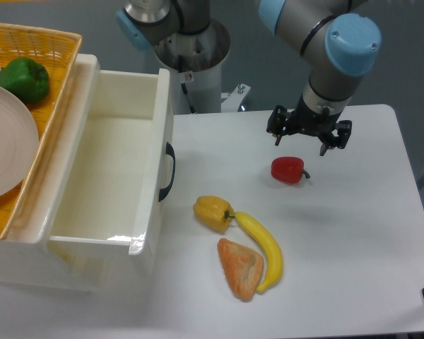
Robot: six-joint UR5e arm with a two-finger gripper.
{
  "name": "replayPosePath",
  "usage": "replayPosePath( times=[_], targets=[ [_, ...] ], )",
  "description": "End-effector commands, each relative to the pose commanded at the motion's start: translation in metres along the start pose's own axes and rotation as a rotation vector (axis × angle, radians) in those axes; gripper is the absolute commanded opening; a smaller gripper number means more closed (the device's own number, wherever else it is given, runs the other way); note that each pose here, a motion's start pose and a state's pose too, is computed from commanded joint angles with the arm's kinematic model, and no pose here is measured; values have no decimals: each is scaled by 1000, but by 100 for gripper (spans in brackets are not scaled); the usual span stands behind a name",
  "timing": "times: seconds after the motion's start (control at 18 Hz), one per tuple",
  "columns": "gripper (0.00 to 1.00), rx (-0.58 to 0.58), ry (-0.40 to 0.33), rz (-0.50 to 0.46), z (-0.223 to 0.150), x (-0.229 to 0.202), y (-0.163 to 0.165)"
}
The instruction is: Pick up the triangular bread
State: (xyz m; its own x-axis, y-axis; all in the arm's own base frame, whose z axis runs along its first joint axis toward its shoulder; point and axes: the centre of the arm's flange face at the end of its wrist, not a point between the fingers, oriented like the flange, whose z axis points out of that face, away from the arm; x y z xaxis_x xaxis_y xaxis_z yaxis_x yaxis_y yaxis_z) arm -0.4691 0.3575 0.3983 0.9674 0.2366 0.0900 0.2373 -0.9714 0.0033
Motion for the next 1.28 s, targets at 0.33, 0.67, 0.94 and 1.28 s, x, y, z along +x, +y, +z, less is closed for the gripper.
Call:
replayPosePath(
  times=[0.33,0.67,0.94,1.28],
  targets=[
    [100,-13,14,-1,10,0,-2],
    [100,-9,7,-19,15,0,-7],
    [100,19,-23,-70,28,-2,-26],
    [100,70,5,-295,58,-3,-55]
  ],
)
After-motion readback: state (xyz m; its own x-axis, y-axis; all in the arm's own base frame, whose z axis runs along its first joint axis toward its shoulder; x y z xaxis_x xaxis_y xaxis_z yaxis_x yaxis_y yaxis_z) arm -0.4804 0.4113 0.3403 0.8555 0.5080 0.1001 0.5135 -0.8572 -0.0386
